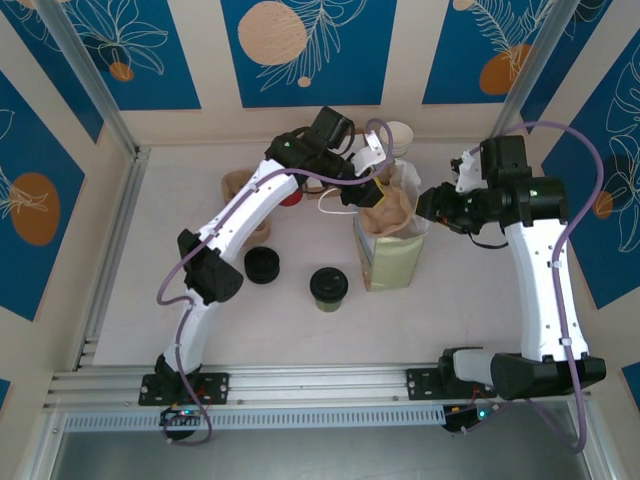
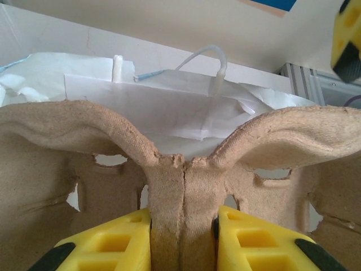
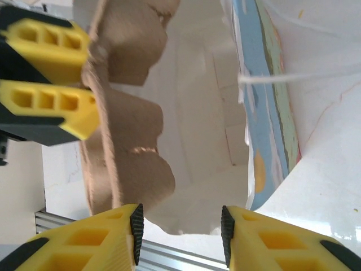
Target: Pack the takeout coffee
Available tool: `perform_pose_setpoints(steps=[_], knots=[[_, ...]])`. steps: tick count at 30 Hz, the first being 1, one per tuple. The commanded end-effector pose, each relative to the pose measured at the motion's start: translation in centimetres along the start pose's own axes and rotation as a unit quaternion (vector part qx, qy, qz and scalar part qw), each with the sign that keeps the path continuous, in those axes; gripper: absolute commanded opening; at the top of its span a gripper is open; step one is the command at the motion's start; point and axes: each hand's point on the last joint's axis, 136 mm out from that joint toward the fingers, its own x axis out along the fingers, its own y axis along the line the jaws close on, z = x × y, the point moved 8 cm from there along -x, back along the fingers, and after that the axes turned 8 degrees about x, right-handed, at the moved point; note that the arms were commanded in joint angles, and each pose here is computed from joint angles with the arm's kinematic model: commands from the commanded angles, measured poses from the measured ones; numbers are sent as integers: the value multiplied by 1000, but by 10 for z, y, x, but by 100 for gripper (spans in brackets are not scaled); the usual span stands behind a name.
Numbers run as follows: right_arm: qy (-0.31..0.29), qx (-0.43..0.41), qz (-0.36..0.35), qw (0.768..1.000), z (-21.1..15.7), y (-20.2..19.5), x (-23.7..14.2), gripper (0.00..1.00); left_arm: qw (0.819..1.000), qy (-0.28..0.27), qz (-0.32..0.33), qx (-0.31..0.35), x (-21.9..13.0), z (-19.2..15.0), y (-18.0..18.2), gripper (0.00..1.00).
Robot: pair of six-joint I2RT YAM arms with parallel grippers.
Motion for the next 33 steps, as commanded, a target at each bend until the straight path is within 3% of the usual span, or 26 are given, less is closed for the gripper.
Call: perform_pose_setpoints(steps=[1,17,26,33], knots=[[10,21,-2,1000,-3,-6,9,43,1000,-17,-5,-12,2,4,6,27],[60,17,-21,998,-18,-16,44,42,999,-23,10,-49,7,4,14,27],[77,-15,18,997,-29,-8,39,41,998,-23,12,-62,14,1,19,26],[62,-27,58,996,-34,2,15,40,998,-17,9,-65,20,-3,20,24]])
